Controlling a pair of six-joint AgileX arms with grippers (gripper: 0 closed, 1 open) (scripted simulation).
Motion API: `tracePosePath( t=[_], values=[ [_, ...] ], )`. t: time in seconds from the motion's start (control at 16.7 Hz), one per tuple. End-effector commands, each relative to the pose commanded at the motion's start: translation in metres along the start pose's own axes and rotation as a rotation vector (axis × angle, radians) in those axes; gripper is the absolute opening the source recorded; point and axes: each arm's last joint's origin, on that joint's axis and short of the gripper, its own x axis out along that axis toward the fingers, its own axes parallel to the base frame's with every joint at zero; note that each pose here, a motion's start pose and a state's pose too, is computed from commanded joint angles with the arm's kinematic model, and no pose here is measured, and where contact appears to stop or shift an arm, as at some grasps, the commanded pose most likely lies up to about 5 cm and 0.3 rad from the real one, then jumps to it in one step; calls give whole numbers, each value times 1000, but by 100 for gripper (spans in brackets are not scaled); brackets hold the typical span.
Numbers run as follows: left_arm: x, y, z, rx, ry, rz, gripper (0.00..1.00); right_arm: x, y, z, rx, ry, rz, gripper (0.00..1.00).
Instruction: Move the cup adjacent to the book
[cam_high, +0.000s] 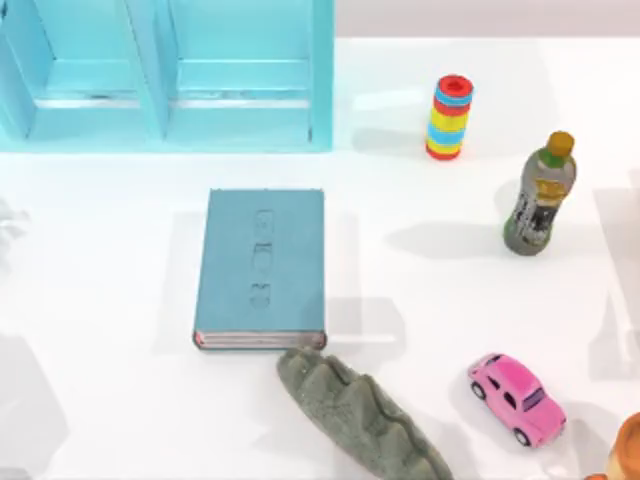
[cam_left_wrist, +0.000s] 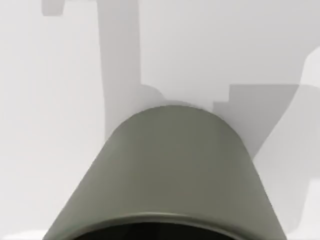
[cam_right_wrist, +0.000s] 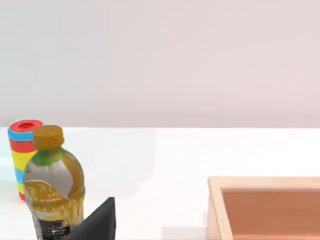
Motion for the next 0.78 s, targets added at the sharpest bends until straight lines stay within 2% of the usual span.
tracePosePath(
  t=[0.42,0.78],
  values=[
    [0,0,0,0,0,0,2,0,0,0,0,0,0,100],
    [0,0,0,0,0,0,0,0,0,0,0,0,0,100]
  ],
)
